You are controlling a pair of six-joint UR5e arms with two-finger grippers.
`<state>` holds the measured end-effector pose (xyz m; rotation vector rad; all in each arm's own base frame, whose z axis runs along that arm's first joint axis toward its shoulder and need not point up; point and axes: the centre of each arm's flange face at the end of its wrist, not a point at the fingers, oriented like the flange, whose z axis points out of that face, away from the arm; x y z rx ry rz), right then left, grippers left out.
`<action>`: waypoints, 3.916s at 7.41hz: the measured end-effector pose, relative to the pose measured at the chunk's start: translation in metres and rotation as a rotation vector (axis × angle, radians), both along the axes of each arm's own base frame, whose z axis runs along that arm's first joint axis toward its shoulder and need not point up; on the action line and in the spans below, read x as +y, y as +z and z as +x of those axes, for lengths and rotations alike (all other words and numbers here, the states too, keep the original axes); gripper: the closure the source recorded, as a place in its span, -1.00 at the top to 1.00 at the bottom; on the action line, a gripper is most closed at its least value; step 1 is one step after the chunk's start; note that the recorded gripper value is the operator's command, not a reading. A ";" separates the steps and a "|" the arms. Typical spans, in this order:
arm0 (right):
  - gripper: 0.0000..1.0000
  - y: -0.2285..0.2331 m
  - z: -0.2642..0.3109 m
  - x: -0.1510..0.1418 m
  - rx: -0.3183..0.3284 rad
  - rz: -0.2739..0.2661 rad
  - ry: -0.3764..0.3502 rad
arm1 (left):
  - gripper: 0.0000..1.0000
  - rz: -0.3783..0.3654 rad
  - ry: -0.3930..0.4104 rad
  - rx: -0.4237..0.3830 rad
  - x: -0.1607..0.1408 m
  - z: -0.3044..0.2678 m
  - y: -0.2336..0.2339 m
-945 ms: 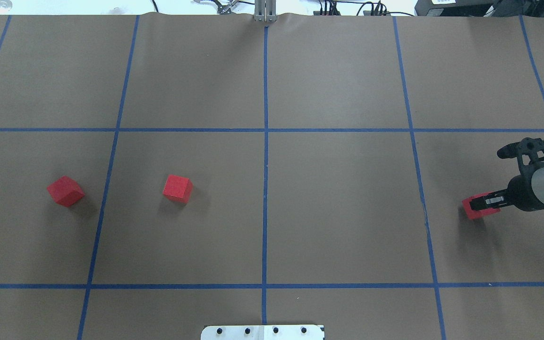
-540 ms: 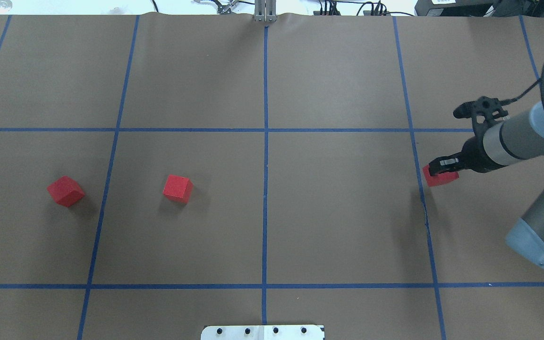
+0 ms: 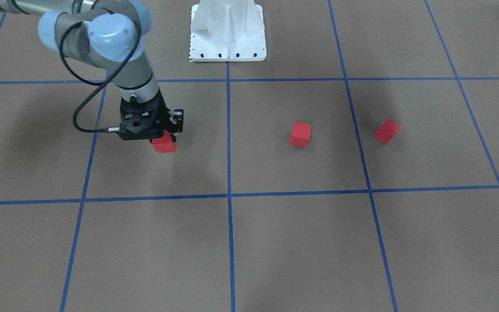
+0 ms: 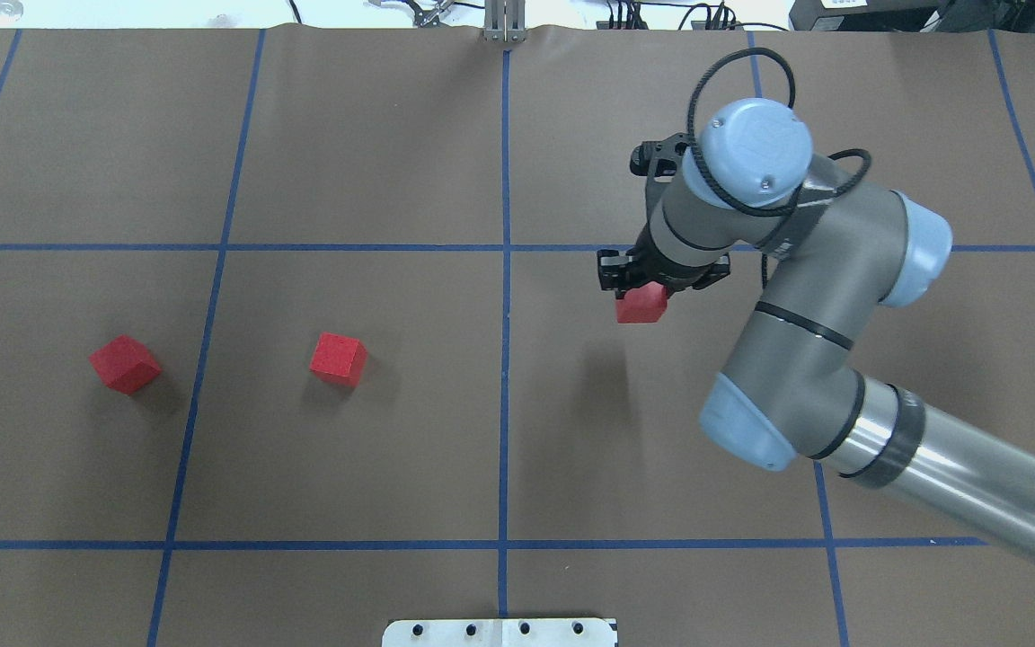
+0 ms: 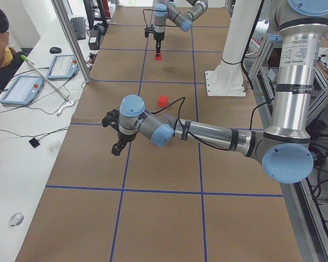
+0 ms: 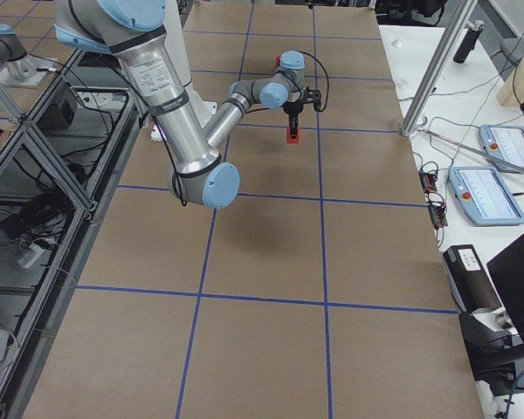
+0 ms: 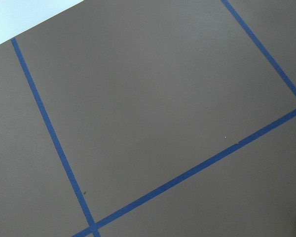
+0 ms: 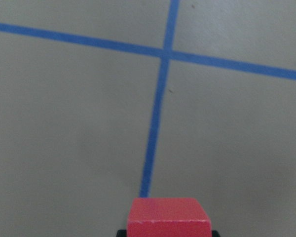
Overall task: Form red blocks into L shape at center
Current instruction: 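Carry the red cube with the right gripper to the center grid crossing, then lower the cube onto the table and open the right gripper, then raise the right arm away while the left arm reaches toward the middle cube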
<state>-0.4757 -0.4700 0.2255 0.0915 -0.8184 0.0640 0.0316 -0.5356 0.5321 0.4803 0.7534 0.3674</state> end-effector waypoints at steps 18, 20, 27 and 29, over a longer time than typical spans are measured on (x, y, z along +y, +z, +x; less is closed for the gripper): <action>1.00 -0.042 -0.159 0.077 0.029 -0.012 0.054 | 1.00 -0.011 0.002 -0.003 0.000 0.000 0.007; 1.00 -0.057 -0.136 0.067 0.016 -0.010 0.064 | 1.00 -0.010 0.002 -0.003 0.000 0.000 0.006; 1.00 0.070 0.244 -0.100 0.041 0.093 -0.074 | 1.00 -0.131 0.050 0.196 0.000 0.203 -0.151; 1.00 0.163 0.345 -0.116 0.070 0.147 -0.189 | 1.00 -0.257 0.016 0.247 0.043 0.295 -0.197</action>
